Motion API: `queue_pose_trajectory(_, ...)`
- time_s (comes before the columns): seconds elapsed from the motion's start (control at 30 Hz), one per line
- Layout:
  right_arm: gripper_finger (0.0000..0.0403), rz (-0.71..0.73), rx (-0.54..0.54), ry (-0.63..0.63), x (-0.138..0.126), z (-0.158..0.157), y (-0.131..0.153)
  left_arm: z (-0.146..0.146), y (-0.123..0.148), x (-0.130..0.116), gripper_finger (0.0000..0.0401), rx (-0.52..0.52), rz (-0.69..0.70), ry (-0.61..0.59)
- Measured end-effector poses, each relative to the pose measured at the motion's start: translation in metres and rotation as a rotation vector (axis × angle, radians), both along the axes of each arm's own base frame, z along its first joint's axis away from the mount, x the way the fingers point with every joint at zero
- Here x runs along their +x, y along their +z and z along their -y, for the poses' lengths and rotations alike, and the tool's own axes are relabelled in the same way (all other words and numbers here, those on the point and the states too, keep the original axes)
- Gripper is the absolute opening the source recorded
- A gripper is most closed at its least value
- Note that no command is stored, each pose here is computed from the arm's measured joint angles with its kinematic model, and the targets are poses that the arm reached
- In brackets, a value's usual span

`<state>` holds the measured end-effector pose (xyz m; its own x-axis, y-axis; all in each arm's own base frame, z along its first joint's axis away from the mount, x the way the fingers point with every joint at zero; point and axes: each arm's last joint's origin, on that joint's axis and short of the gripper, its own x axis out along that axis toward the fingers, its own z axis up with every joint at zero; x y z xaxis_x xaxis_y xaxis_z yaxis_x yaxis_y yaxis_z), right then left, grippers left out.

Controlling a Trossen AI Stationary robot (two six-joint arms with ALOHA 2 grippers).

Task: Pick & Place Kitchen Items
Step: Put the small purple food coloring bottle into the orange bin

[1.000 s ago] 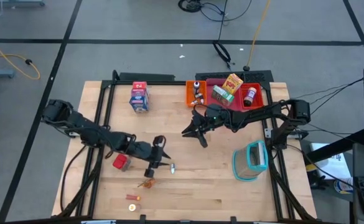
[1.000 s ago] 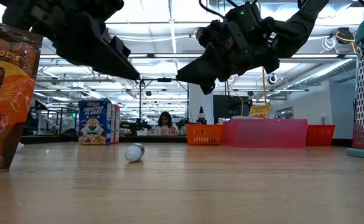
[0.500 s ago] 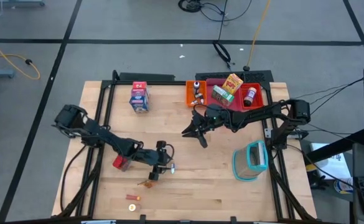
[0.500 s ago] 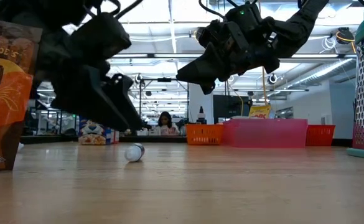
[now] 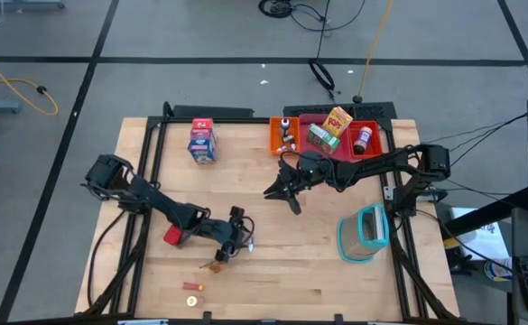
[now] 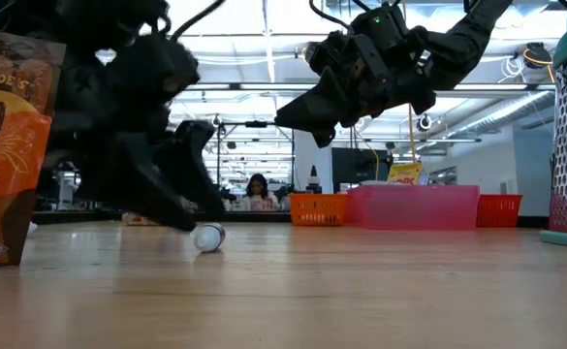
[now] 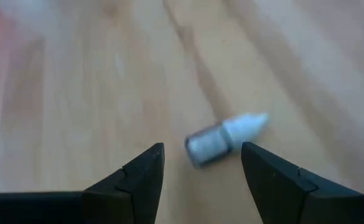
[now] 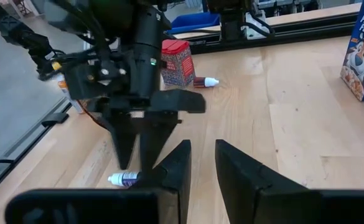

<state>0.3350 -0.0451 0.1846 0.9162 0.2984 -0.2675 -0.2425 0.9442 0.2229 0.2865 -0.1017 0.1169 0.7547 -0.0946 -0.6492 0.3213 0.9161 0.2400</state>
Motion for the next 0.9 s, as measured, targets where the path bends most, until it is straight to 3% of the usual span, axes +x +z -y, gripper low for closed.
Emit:
queue_pose_trajectory(0.2,0.0066,0.001,-0.003,0.001,0.0,0.0,0.0,0.0,-0.008,0.005,0.0216,0.06,-0.014,-0.005)
queue_pose_trajectory(0.4,0.0066,-0.007,-0.001,0.001,0.0,0.0,-0.001,0.008,-0.013,0.026,0.0216,0.101,0.002,-0.046)
queue_pose_trajectory(0.6,0.0066,-0.014,0.001,0.002,0.0,0.0,-0.001,0.01,-0.019,0.04,0.0211,0.067,-0.026,-0.048)
queue_pose_trajectory(0.73,0.0066,-0.014,0.002,0.004,0.0,0.0,-0.001,0.005,-0.022,0.041,0.0171,-0.029,-0.079,0.003)
queue_pose_trajectory(0.9,0.0066,-0.015,0.002,0.004,0.0,0.0,-0.001,0.001,-0.024,0.039,0.0084,-0.172,-0.155,0.065)
